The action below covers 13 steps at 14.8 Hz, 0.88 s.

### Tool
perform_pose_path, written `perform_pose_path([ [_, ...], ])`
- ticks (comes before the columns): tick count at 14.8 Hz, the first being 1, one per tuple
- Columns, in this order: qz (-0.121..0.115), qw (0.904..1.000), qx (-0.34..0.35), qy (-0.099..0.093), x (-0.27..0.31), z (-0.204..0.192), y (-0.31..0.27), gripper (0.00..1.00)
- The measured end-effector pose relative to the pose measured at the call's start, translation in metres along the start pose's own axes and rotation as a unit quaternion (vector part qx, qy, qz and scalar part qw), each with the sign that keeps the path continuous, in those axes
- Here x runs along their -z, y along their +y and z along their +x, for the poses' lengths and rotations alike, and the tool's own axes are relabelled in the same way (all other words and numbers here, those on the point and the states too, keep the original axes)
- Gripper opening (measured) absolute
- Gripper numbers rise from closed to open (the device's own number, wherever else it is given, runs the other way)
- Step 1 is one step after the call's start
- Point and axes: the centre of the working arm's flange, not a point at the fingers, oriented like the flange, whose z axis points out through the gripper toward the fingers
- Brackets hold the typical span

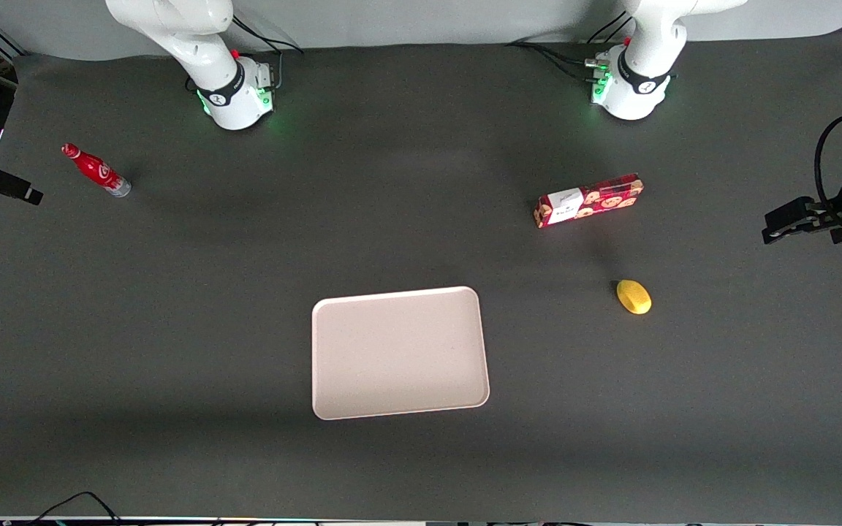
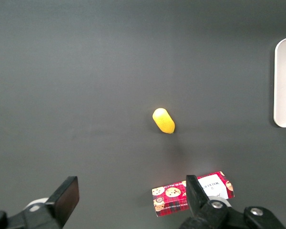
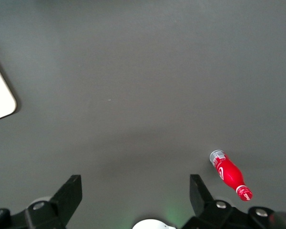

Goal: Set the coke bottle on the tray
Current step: 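Move the right gripper toward the red Coca-Cola bottle's cap end, then lower the open right gripper around the bottle cap and close it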

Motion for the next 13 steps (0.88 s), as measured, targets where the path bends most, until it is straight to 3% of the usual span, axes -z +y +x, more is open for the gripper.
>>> perform_pose_path([
  [5,-0.003,0.9993,-0.036,0.011,-0.053,-0.055,0.05,1.0],
  [8,-0.011,0.9969,-0.072,0.029,-0.079,-0.086,0.105,1.0],
  [13,0.019,0.9902,-0.132,0.041,-0.146,-0.131,0.171,1.0],
])
